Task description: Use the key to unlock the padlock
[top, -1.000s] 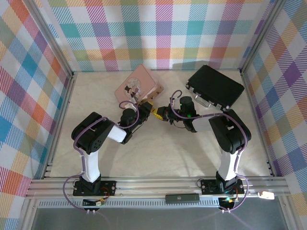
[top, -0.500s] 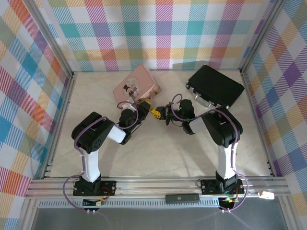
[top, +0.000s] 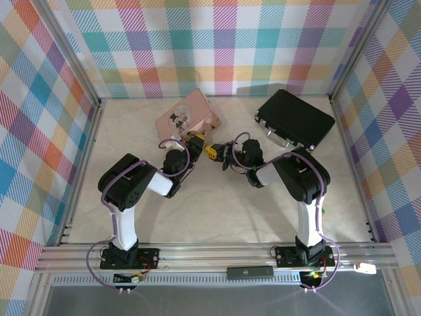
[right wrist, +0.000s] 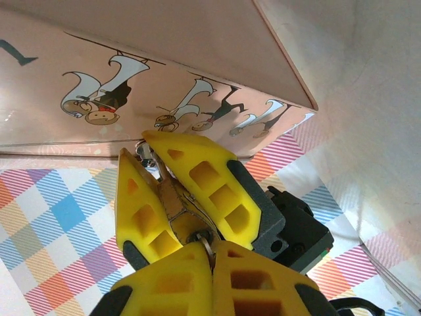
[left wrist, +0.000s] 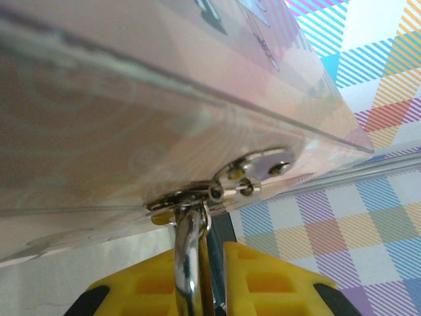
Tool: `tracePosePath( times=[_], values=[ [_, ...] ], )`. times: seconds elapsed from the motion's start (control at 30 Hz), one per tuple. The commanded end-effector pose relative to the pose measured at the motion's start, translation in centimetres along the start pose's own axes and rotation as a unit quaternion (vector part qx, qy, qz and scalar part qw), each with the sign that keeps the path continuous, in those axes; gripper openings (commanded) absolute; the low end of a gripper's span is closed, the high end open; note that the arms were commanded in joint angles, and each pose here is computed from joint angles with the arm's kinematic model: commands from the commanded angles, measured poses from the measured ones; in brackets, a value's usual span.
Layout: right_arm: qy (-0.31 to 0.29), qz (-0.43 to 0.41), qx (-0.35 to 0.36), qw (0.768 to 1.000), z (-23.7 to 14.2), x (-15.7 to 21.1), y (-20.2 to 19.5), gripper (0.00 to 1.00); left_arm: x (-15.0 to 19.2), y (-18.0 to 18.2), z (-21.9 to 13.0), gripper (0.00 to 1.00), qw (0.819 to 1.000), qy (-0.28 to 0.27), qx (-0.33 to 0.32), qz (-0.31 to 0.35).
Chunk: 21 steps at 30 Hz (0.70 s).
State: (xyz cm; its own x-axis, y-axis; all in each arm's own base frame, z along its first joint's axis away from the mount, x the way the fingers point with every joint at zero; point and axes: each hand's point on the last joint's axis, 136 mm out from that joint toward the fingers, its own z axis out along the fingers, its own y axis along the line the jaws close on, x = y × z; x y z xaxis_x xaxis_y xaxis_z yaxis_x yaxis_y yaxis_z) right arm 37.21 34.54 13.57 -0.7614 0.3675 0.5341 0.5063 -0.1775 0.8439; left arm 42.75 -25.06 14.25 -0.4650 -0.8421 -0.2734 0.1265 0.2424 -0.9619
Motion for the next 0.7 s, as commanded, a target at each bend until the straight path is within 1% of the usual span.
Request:
tracePosePath(
  times=[0.0, 0.07, 0.13, 0.3, 0.4, 0.47, 0.57, 0.67],
  values=[
    [-0.017, -0.053, -0.076, 0.996, -0.3, 0.5, 3.4, 0.07, 7.0, -1.3, -0.5, 0.0, 0.991, 0.13, 0.032, -0.006],
    [-0.03, -0.073, -0.059, 0.995, -0.7, -0.3, 1.9, 0.13, 6.8, -0.5, -0.1, 0.0, 0.991, 0.128, 0.022, -0.017],
    [-0.038, -0.097, -0.042, 0.994, -1.1, -1.1, 0.5, 0.21, 6.6, -0.1, 0.1, 0.0, 0.992, 0.125, 0.017, -0.022],
    [-0.031, -0.148, 0.019, 0.988, -3.0, -1.4, -3.2, 0.39, 5.5, -1.2, -0.2, 0.0, 0.993, 0.113, 0.024, -0.006],
    [-0.036, -0.172, 0.074, 0.982, -4.9, -1.3, -5.9, 0.44, 5.1, -1.2, -0.5, 0.0, 0.994, 0.108, 0.004, 0.018],
    [-0.032, -0.2, 0.105, 0.974, -5.8, -0.9, -6.9, 0.46, 5.0, -1.1, -0.6, 0.0, 0.994, 0.109, -0.01, 0.031],
    [-0.026, -0.244, 0.156, 0.957, -7.1, -0.4, -7.8, 0.49, 5.0, -0.1, -0.7, 0.0, 0.991, 0.115, -0.047, 0.043],
    [-0.032, -0.297, 0.207, 0.932, -8.3, -0.3, -7.8, 0.51, 4.9, 0.8, -1.1, 0.0, 0.985, 0.122, -0.095, 0.07]
  ],
)
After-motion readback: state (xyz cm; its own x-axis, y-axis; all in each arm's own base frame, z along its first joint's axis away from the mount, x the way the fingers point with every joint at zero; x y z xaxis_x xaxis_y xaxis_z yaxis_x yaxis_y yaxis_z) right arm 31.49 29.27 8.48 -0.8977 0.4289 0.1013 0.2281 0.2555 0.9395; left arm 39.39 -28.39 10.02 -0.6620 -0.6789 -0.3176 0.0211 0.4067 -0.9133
